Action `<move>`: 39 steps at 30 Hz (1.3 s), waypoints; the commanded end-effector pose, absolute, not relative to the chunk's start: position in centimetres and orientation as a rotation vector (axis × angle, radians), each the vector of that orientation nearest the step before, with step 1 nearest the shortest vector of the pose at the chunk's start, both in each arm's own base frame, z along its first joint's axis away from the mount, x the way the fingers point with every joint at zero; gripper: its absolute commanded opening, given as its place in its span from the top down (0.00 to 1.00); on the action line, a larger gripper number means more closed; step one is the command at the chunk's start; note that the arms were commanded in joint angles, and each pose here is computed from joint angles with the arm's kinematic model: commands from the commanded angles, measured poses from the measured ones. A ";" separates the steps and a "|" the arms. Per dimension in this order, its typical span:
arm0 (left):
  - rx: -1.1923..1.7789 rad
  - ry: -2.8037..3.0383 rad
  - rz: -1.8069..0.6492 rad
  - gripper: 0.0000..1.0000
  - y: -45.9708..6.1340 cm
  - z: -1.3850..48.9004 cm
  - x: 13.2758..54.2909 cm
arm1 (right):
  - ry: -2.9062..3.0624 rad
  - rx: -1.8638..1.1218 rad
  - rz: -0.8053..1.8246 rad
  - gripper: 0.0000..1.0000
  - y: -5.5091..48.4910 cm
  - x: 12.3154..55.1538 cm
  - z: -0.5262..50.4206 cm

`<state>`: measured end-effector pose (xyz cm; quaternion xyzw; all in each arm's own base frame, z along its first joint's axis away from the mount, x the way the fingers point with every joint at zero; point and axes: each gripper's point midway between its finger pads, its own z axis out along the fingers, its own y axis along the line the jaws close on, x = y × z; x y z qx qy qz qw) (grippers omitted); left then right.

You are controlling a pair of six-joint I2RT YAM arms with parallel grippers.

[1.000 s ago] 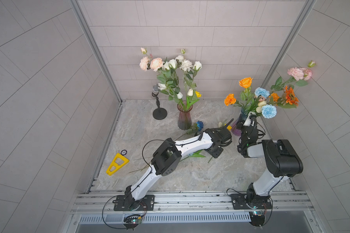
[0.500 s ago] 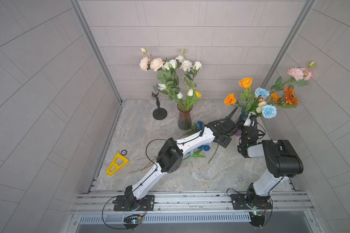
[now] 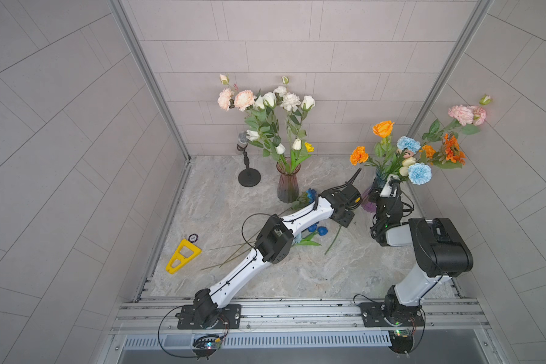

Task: Pick out blue flowers from the vase
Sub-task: Adjust the flower at the center of the board, then pick up the flower at the center of the board.

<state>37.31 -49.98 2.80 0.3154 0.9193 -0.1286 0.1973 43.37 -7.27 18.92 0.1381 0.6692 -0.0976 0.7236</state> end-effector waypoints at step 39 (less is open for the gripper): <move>0.487 2.453 -0.674 1.00 -48.9 9.2 42.5 | 1.341 0.310 -0.185 0.35 -7.5 42.7 23.0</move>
